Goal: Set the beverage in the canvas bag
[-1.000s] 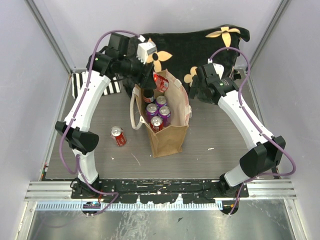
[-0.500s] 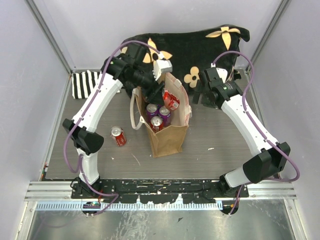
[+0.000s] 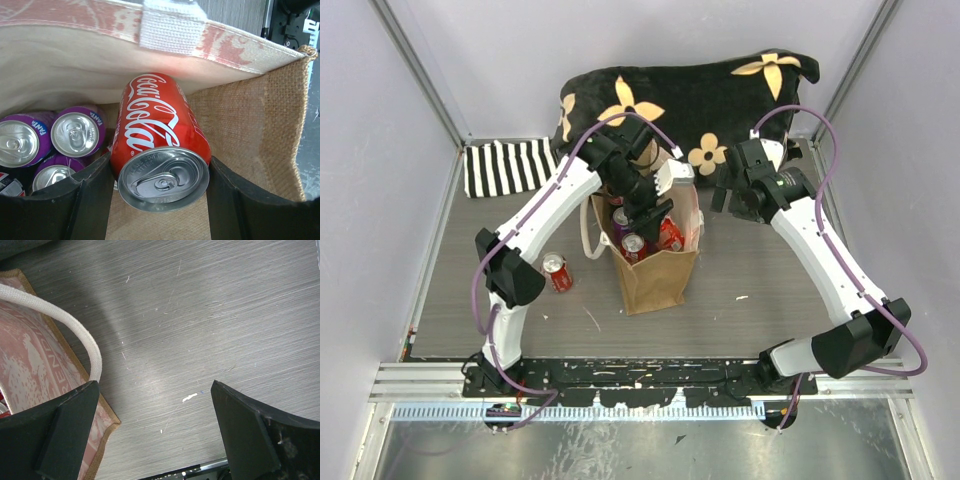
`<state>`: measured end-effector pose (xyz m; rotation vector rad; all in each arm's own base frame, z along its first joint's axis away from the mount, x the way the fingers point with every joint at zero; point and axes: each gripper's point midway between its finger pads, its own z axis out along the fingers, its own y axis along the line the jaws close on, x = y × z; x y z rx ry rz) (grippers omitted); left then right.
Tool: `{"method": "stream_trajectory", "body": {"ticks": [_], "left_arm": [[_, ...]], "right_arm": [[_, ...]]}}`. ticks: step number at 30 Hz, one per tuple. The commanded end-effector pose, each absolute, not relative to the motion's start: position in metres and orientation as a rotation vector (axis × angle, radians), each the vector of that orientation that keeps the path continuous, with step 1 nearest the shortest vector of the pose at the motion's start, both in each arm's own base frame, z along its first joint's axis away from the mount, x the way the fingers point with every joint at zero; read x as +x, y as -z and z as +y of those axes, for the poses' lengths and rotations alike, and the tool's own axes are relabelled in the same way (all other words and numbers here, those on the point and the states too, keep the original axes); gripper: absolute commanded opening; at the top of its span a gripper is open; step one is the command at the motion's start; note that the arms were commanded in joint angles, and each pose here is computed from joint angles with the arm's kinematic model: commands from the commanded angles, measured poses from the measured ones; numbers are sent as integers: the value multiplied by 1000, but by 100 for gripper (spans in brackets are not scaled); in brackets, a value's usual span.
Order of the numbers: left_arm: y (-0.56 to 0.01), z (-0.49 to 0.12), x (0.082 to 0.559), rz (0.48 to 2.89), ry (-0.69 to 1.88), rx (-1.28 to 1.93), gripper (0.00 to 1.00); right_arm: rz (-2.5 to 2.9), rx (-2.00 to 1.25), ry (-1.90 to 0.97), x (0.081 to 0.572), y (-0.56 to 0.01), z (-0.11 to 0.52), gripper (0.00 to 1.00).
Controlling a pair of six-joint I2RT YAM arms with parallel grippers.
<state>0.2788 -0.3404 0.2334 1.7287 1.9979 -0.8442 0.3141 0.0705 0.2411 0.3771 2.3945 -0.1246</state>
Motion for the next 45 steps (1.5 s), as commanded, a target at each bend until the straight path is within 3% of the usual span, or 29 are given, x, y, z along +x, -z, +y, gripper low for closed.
{"method": "stream_trajectory", "body": {"ticks": [1, 12, 26, 45], "left_arm": [[-225, -323, 246, 1901, 782, 2015, 0], [-222, -309, 210, 1832, 773, 2259, 0], [-195, -296, 200, 1802, 702, 2450, 0], [-138, -306, 211, 2005, 652, 2362, 0]], "right_arm": [[2355, 379, 93, 311, -255, 68, 100], [2377, 345, 52, 306, -246, 73, 100], [2376, 352, 39, 302, -242, 73, 100], [2336, 378, 72, 307, -254, 65, 100]]}}
